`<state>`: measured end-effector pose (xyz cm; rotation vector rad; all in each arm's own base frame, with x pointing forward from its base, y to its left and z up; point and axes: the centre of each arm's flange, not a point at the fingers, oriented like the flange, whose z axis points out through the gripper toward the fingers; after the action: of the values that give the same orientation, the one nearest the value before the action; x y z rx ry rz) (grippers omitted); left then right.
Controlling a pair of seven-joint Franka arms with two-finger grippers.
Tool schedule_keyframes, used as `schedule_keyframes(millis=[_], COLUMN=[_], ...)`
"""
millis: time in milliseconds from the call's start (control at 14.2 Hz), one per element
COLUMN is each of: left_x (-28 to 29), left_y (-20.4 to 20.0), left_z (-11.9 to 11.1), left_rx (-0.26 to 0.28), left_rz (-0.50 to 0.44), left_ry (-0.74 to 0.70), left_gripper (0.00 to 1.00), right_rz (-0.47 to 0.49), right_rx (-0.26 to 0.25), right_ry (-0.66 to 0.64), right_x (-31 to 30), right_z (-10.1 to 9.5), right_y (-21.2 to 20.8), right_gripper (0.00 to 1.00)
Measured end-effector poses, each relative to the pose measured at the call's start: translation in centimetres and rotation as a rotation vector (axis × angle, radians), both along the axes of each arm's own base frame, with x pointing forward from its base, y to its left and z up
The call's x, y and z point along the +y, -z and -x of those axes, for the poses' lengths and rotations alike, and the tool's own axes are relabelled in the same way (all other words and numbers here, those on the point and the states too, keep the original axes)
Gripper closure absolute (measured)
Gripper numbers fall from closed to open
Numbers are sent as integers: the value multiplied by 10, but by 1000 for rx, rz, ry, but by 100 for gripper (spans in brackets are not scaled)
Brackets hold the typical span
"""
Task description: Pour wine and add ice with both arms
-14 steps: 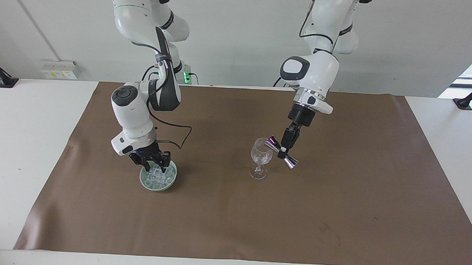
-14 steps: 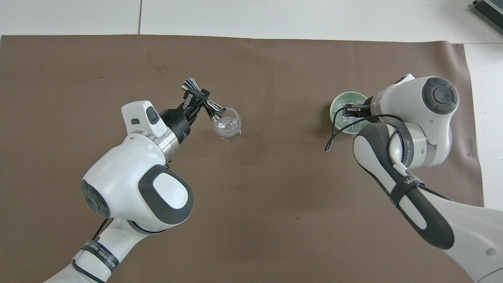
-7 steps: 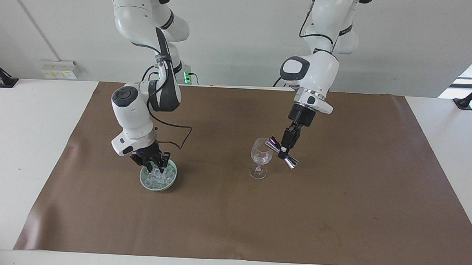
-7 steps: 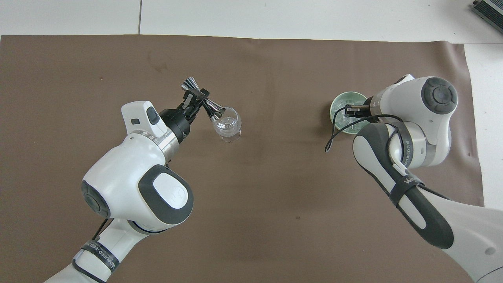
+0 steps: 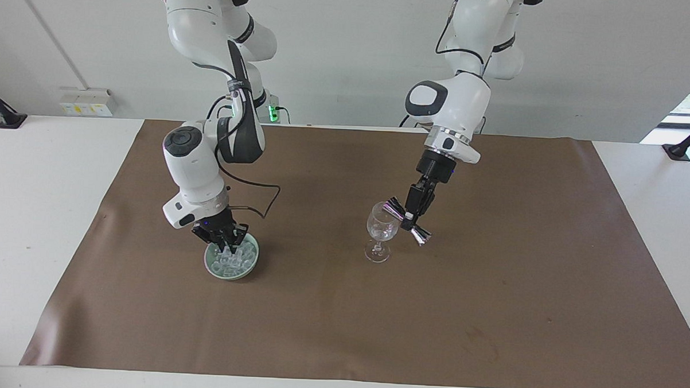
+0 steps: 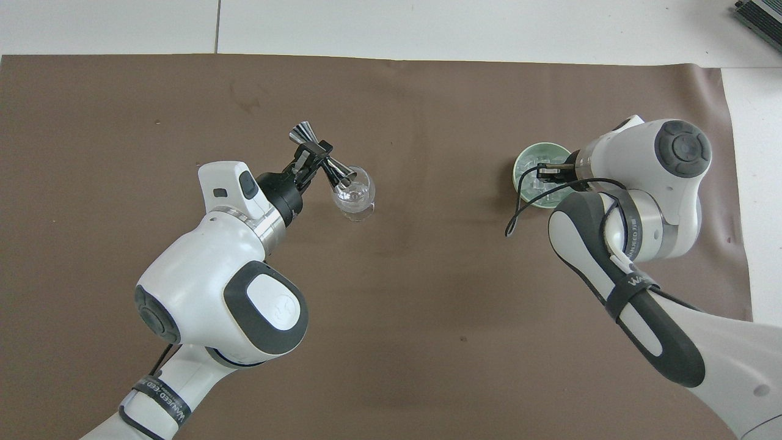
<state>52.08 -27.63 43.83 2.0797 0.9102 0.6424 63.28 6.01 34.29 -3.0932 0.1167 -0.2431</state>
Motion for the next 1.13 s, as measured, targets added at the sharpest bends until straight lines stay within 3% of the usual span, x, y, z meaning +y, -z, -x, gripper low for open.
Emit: schedule_keyframes(millis=[1129], left_x=[0], left_y=[-1], left_z=[-1], left_rx=[-25], left_rz=[-31], left_ry=[24], left_gripper=[78], right_rz=[11], right_rx=[-31], right_ry=[-11], right_x=[1], right_z=[-8], right_y=[-14], right_gripper=[77])
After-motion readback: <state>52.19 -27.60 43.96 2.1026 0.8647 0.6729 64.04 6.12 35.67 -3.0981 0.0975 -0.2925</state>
